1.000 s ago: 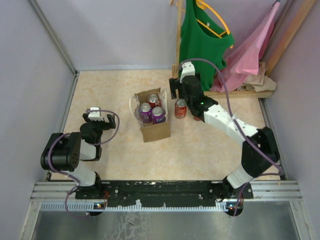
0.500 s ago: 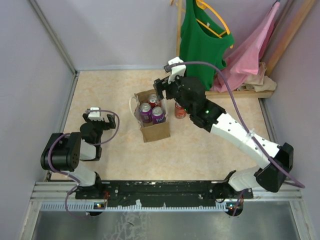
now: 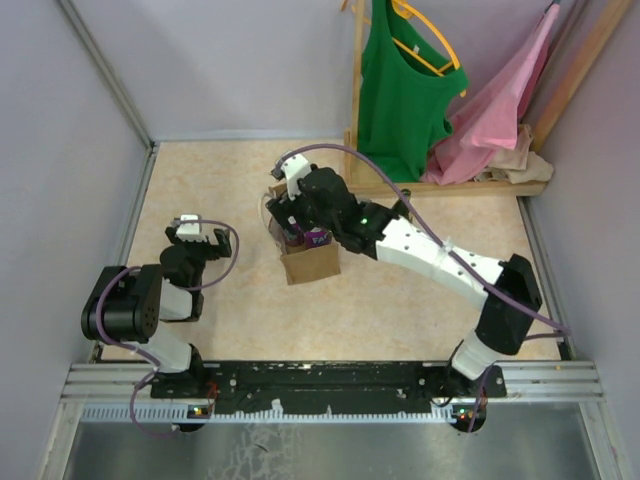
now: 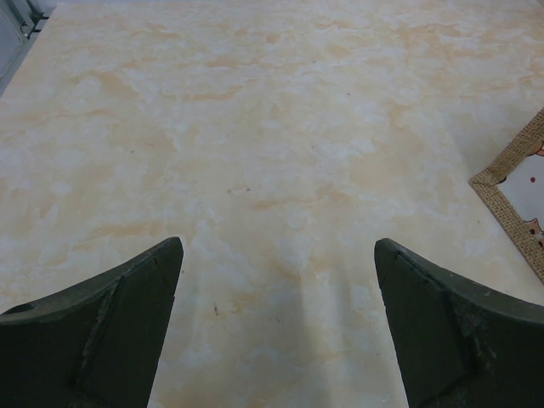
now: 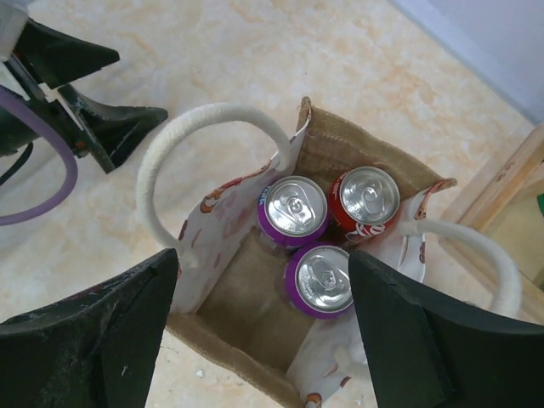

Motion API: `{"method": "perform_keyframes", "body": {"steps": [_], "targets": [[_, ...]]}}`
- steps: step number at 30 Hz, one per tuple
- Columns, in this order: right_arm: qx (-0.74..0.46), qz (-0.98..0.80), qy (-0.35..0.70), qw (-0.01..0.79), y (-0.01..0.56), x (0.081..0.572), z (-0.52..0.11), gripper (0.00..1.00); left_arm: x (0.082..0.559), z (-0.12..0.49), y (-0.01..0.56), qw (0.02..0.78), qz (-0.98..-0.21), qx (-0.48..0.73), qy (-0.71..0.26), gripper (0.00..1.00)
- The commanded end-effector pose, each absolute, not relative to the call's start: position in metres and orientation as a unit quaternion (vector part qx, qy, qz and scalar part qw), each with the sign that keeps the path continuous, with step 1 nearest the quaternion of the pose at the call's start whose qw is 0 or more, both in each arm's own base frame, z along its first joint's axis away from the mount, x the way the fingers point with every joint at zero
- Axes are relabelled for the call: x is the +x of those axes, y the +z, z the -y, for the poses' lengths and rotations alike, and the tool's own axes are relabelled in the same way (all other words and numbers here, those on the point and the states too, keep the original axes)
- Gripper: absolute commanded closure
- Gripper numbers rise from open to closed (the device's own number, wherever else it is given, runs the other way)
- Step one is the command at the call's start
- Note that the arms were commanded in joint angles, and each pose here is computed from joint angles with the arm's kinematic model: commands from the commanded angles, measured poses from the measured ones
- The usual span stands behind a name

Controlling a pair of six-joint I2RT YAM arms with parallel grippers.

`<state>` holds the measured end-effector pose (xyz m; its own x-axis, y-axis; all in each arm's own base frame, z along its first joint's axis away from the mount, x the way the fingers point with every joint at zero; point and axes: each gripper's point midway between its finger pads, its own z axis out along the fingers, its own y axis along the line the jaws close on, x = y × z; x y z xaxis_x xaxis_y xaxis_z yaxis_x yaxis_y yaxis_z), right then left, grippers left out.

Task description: Take the beverage out of the canvas bag

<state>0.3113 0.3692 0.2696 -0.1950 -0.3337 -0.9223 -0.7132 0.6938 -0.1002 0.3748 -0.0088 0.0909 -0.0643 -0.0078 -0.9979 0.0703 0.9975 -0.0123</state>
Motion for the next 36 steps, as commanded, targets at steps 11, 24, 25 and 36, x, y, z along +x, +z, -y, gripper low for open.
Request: {"method": "perform_keyframes", "body": {"steps": [11,24,25,36], "targets": [[-0.283,-0.838,0.135,0.446,0.206,0.358,-0.359,0.16,0.378,0.010,0.096,0.690,-0.723,0.026,-0.030,0.00],[-0.267,-0.864,0.106,0.414,0.172,0.373,-0.342,0.15,0.378,0.010,0.096,0.690,-0.723,0.026,-0.030,0.00],[-0.268,-0.865,0.105,0.412,0.170,0.372,-0.342,0.15,0.378,0.010,0.096,0.690,-0.723,0.026,-0.031,0.00],[-0.283,-0.874,0.091,0.384,0.142,0.373,-0.342,0.13,0.378,0.010,0.096,0.690,-0.723,0.027,-0.030,0.00]]}}
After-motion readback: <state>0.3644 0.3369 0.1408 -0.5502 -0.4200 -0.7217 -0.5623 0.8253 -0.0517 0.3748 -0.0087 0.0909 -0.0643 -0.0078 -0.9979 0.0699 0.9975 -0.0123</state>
